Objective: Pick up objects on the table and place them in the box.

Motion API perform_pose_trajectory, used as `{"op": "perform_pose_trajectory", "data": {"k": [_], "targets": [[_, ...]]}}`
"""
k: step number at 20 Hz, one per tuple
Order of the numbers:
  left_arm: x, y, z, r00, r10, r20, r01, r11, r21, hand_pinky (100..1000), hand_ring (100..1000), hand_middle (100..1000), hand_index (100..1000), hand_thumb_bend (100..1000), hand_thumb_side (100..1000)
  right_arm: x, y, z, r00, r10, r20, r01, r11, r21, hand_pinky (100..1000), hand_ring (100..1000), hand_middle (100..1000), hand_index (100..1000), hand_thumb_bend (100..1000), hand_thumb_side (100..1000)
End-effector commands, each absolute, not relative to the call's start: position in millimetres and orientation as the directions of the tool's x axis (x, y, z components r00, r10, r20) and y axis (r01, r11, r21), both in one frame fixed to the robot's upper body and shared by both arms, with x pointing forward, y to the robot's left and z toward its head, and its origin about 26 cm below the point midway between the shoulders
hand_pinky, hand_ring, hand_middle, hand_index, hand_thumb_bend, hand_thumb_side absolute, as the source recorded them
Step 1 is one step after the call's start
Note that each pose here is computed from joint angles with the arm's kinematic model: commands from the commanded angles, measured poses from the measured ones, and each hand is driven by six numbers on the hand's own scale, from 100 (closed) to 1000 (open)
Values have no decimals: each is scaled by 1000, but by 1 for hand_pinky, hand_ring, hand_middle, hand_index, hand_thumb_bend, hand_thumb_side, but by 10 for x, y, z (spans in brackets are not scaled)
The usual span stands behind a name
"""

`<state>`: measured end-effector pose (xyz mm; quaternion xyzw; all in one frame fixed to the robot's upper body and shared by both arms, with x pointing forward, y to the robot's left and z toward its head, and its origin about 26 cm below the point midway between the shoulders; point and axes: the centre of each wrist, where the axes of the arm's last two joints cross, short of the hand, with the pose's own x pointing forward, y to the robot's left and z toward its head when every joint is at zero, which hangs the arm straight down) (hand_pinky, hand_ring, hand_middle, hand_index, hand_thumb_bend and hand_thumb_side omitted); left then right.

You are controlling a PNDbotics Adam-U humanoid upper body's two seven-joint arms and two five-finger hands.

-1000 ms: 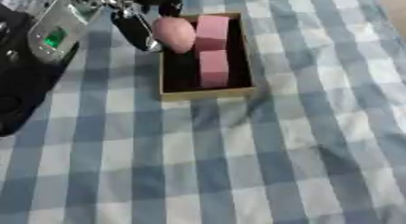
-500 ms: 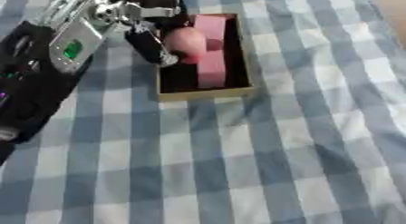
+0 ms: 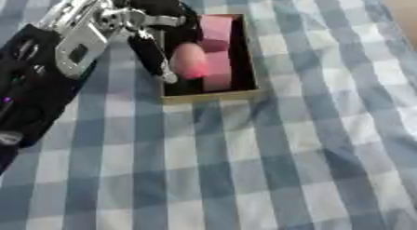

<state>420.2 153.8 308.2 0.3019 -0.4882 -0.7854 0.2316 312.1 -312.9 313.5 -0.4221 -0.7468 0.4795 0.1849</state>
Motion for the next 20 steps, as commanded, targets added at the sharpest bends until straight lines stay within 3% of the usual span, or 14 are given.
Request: {"op": "perform_pose_trajectory", "data": {"k": [1, 2, 9, 11, 13, 16, 18, 20], "targets": [[4185, 1600, 3196, -692, -660, -294, 33, -435, 900, 892, 983, 903, 903, 659, 435, 3060, -3141, 3241, -568, 808, -156, 485, 176, -856, 874, 966, 947, 683, 100, 100], [4186, 1609, 3203, -683, -664, -305, 28, -441, 897, 909, 990, 908, 899, 707, 452, 3060, -3140, 3241, -568, 808, -155, 486, 177, -856, 874, 966, 947, 683, 100, 100], [4195, 1651, 3223, -658, -682, -319, 3, -426, 905, 898, 983, 900, 893, 630, 472, 3058, -3137, 3244, -568, 809, -155, 488, 179, -854, 874, 967, 948, 683, 100, 100], [4148, 1643, 3271, -662, -683, -309, -21, -395, 918, 889, 977, 890, 886, 567, 449, 3057, -3139, 3243, -567, 809, -154, 488, 179, -854, 874, 967, 948, 683, 100, 100], [4062, 1644, 3369, -668, -686, -289, -59, -338, 939, 876, 968, 870, 874, 447, 411, 3056, -3144, 3242, -564, 811, -154, 489, 178, -854, 875, 967, 948, 683, 100, 100], [3821, 1678, 3606, -675, -694, -251, -154, -200, 968, 842, 944, 822, 839, 250, 264, 3053, -3154, 3241, -560, 814, -155, 491, 175, -854, 876, 967, 949, 683, 100, 100], [3551, 1735, 3773, -689, -687, -230, -241, -82, 967, 824, 931, 800, 816, 126, 290, 3049, -3162, 3242, -556, 816, -157, 493, 171, -853, 877, 968, 949, 684, 100, 100], [3231, 1840, 3895, -713, -670, -205, -313, 43, 949, 813, 917, 787, 809, 100, 293, 3044, -3172, 3245, -550, 819, -161, 495, 165, -853, 878, 968, 951, 686, 100, 100]]}}
